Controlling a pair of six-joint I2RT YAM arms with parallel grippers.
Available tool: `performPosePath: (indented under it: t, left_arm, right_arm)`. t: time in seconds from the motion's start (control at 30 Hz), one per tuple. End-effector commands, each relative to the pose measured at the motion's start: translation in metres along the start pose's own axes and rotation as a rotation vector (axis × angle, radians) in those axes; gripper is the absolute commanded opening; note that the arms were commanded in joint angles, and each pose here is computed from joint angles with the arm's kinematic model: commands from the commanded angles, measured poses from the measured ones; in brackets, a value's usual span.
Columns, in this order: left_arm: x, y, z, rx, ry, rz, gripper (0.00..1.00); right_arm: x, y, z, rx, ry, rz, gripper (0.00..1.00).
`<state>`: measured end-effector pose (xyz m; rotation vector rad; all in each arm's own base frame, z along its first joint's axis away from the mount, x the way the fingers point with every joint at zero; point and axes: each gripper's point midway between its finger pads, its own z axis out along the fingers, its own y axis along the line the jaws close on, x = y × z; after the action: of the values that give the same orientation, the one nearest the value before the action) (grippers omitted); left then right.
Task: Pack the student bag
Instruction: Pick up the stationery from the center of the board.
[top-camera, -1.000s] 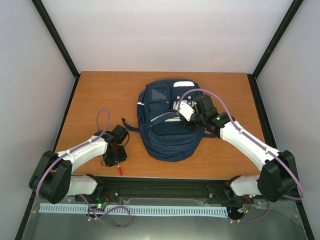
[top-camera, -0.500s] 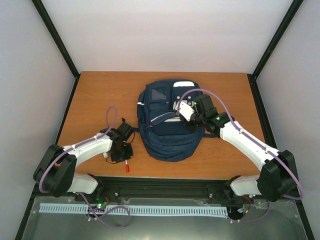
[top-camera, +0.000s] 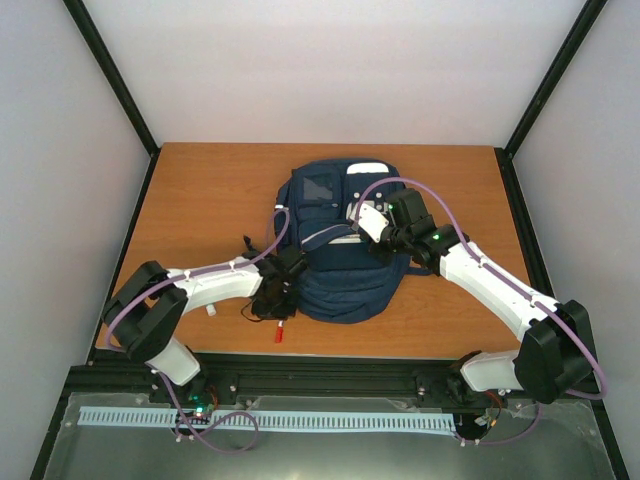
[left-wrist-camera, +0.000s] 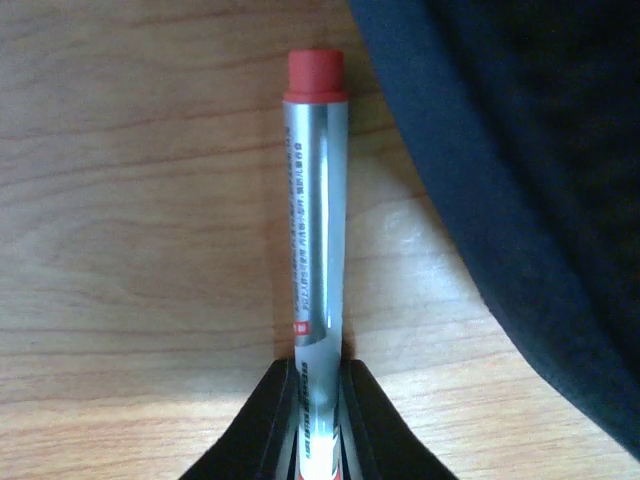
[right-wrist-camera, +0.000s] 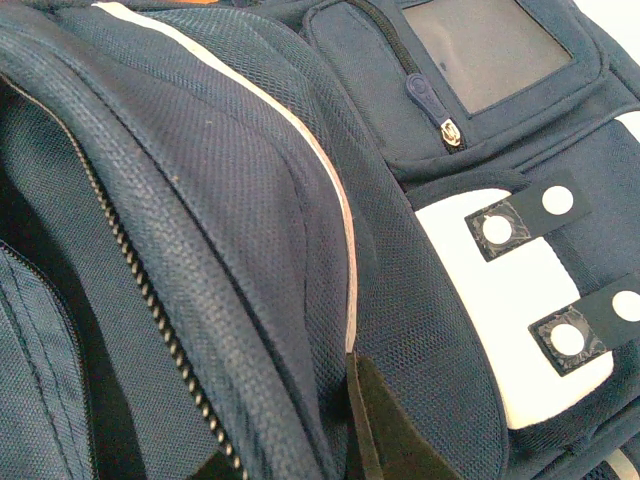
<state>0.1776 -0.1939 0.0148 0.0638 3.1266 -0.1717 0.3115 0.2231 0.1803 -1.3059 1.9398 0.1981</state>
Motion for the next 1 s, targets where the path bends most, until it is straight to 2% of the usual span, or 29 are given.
performPosePath:
  t: [0.0, 0.1, 0.13, 0.17, 0.2, 0.27, 0.57, 0.7, 0.87, 0.9, 0.97]
  left_arm:
    - [0.013, 0.022, 0.007, -0.156, 0.034, 0.091, 0.09]
    - [0.016, 0.031, 0.004, -0.196, 0.042, 0.096, 0.1]
    - [0.017, 0.033, 0.002, -0.207, 0.044, 0.098, 0.14]
    - [0.018, 0.035, 0.002, -0.219, 0.047, 0.101, 0.2]
    - [0.018, 0.037, 0.0, -0.231, 0.049, 0.101, 0.35]
    - [0.016, 0.04, -0.002, -0.253, 0.041, 0.105, 0.39]
    - [0.004, 0.042, -0.004, -0.285, -0.007, 0.106, 0.19]
    - [0.003, 0.043, -0.006, -0.294, -0.016, 0.1, 0.14]
    - [-0.008, 0.046, -0.028, -0.328, -0.081, 0.099, 0.08]
    - [-0.011, 0.046, -0.035, -0.334, -0.096, 0.103, 0.03]
    - [-0.018, 0.042, -0.05, -0.322, -0.135, 0.109, 0.01]
  right_arm:
    - [-0.016, 0.003, -0.002, -0.023, -0.072, -0.011, 0.07]
    - [-0.016, 0.004, -0.002, -0.024, -0.075, -0.011, 0.07]
    - [-0.016, 0.003, -0.003, -0.022, -0.075, -0.011, 0.07]
    - [-0.016, 0.003, -0.003, -0.022, -0.074, -0.01, 0.07]
    - [-0.016, 0.003, -0.003, -0.022, -0.076, -0.011, 0.07]
    - [-0.016, 0.003, -0.003, -0.02, -0.076, -0.01, 0.07]
    - [-0.016, 0.002, -0.004, -0.02, -0.076, -0.007, 0.07]
    - [-0.016, 0.002, -0.004, -0.02, -0.076, -0.005, 0.07]
    - [-0.017, 0.002, -0.004, -0.022, -0.079, -0.005, 0.07]
    - [-0.017, 0.002, -0.004, -0.021, -0.081, -0.004, 0.07]
    - [-0.019, 0.0, -0.006, -0.011, -0.087, -0.003, 0.07]
